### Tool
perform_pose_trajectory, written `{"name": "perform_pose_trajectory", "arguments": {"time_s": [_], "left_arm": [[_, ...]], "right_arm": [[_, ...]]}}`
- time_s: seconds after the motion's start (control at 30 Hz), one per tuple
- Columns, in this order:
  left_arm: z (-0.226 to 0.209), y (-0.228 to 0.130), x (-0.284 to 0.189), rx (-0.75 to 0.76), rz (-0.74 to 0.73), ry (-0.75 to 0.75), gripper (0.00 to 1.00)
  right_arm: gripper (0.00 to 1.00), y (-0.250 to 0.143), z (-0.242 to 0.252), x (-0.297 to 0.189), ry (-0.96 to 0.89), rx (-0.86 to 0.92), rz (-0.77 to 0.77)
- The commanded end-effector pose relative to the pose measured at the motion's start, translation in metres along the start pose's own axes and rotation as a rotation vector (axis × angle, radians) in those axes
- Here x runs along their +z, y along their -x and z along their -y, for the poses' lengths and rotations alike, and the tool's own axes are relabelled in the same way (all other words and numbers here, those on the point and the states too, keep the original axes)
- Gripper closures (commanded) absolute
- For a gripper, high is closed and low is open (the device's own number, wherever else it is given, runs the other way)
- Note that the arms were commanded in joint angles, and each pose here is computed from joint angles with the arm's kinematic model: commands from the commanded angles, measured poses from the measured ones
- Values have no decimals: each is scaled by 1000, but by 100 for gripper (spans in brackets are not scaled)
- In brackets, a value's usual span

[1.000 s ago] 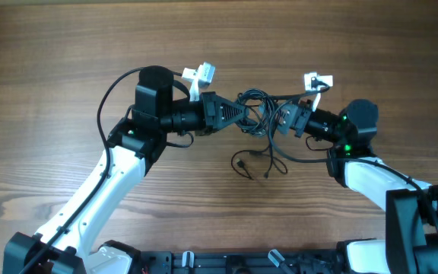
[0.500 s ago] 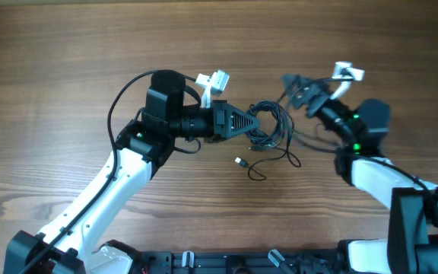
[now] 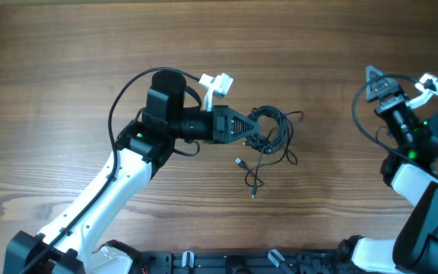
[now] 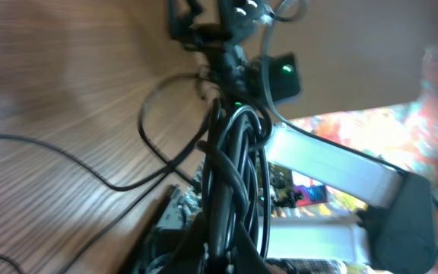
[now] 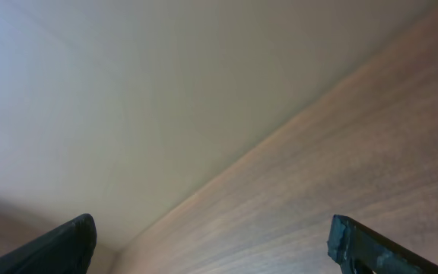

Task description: Untangle cables

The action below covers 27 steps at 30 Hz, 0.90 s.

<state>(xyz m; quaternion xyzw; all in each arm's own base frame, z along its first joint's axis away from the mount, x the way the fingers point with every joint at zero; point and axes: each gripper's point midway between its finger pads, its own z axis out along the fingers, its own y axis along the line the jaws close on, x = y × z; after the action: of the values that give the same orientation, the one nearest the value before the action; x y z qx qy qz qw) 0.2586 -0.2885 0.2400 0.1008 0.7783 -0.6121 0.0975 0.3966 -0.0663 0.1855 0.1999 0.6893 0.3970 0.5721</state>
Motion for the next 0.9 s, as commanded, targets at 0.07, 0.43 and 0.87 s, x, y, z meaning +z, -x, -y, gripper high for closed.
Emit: {"name": "perform_pose_trajectory", "arguments": {"time_s": [0.07, 0.43, 0.87], "left_arm": [[-15, 11, -3, 101, 75, 98, 96], [1, 23, -3, 85, 117, 44, 96], [1, 23, -3, 85, 118, 45, 96]], "right_arm": [[0, -29, -44, -7, 246, -104, -190], [0, -142, -64, 13, 307, -127, -510], [0, -174, -85, 14, 342, -59, -612]]}}
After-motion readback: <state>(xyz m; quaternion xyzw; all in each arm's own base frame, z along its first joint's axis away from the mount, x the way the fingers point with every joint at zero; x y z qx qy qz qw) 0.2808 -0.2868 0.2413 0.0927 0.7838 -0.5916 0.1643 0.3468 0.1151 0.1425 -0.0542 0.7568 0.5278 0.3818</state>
